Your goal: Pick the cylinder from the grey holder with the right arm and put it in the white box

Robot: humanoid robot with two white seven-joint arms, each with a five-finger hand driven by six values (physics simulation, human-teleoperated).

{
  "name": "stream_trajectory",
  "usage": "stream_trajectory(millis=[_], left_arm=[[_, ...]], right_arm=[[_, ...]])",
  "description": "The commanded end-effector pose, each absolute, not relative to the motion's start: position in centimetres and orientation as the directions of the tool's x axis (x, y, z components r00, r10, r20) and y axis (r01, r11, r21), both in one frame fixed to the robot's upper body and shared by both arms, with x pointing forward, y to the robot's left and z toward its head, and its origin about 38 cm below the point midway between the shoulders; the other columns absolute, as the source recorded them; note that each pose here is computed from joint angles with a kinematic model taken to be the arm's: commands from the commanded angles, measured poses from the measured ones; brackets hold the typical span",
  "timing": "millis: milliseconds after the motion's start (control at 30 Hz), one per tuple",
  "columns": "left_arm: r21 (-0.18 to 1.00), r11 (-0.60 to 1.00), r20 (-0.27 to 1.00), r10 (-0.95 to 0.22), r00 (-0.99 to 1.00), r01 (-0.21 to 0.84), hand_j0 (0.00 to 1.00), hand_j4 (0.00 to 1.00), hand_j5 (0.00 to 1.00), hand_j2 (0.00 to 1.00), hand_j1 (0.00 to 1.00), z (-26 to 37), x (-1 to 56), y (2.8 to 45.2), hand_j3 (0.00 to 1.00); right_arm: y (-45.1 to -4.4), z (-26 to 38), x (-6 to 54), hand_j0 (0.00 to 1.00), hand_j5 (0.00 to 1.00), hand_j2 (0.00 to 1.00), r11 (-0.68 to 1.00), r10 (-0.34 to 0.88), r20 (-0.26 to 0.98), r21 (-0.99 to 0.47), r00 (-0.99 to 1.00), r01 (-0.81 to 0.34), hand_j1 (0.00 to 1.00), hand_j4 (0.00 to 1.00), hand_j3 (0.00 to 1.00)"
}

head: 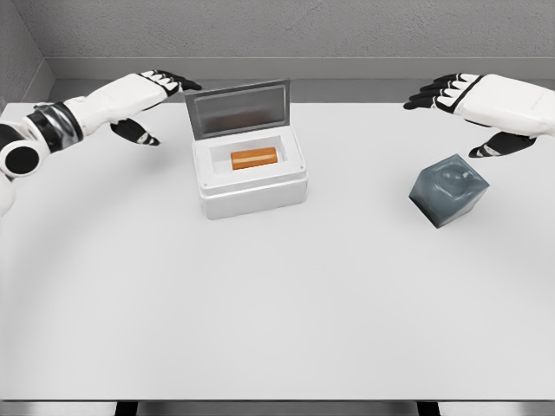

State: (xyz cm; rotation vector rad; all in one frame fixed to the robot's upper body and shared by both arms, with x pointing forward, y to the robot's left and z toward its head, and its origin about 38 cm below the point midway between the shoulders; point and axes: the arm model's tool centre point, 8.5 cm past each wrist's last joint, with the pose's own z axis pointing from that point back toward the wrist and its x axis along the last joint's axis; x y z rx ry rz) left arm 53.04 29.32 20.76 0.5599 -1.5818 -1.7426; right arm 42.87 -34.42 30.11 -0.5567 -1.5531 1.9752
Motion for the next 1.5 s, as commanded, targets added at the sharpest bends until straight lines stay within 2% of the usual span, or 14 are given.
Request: stream_trajectory(millis=[0, 600, 1000, 1033, 1067, 1100, 1167, 1233, 1467], left_arm=[[0.978, 0.001, 0.141, -0.741, -0.657, 0.209, 1.0, 1.0, 1.0, 1.0, 1.0, 20.9, 52.9, 29.6, 1.0], [0.979, 0.001, 0.146, -0.698, -0.701, 0.204, 1.0, 1.0, 1.0, 1.0, 1.0, 21.0, 51.1, 28.9, 1.0], [0.975, 0.009, 0.155, -0.742, -0.653, 0.222, 1.0, 1.0, 1.0, 1.0, 1.0, 20.6, 51.8, 31.0, 1.0], [0.976, 0.006, 0.15, -0.747, -0.648, 0.219, 1.0, 1.0, 1.0, 1.0, 1.0, 20.9, 51.8, 31.4, 1.0], [0.978, -0.01, 0.123, -0.784, -0.609, 0.21, 1.0, 1.0, 1.0, 1.0, 1.0, 21.7, 51.2, 34.8, 1.0], [0.978, 0.002, 0.129, -0.789, -0.601, 0.207, 1.0, 1.0, 1.0, 1.0, 1.0, 22.2, 51.0, 35.6, 1.0], [0.979, 0.027, 0.147, -0.785, -0.602, 0.203, 1.0, 1.0, 1.0, 1.0, 1.0, 23.0, 50.3, 36.4, 1.0], [0.985, -0.008, 0.103, -0.78, -0.617, 0.174, 1.0, 1.0, 1.0, 1.0, 1.0, 24.5, 49.4, 37.2, 1.0], [0.981, -0.017, 0.103, -0.794, -0.599, 0.192, 1.0, 1.0, 1.0, 1.0, 1.0, 23.9, 48.8, 38.4, 1.0]], right_arm=[[-34.4, 30.2, 42.9, 1.0, 1.0, 1.0, -0.166, 0.654, 0.023, -0.971, -0.756, -0.173, 1.0, 1.0, 1.0], [-34.3, 30.0, 42.8, 1.0, 1.0, 1.0, -0.167, 0.651, 0.025, -0.97, -0.759, -0.175, 1.0, 1.0, 1.0], [-33.9, 30.2, 42.6, 1.0, 1.0, 1.0, -0.171, 0.642, 0.019, -0.971, -0.766, -0.168, 1.0, 1.0, 1.0], [-33.9, 30.2, 42.6, 1.0, 1.0, 1.0, -0.171, 0.642, 0.019, -0.971, -0.766, -0.168, 1.0, 1.0, 1.0], [-33.9, 30.2, 42.6, 1.0, 1.0, 1.0, -0.171, 0.642, 0.019, -0.971, -0.766, -0.168, 1.0, 1.0, 1.0], [-33.9, 30.2, 42.6, 1.0, 1.0, 1.0, -0.171, 0.642, 0.019, -0.971, -0.766, -0.168, 1.0, 1.0, 1.0], [-33.9, 30.2, 42.6, 1.0, 1.0, 1.0, -0.171, 0.642, 0.019, -0.971, -0.766, -0.168, 1.0, 1.0, 1.0], [-33.9, 30.2, 42.6, 1.0, 1.0, 1.0, -0.171, 0.642, 0.019, -0.971, -0.766, -0.168, 1.0, 1.0, 1.0], [-33.9, 30.2, 42.6, 1.0, 1.0, 1.0, -0.171, 0.642, 0.019, -0.971, -0.766, -0.168, 1.0, 1.0, 1.0]])
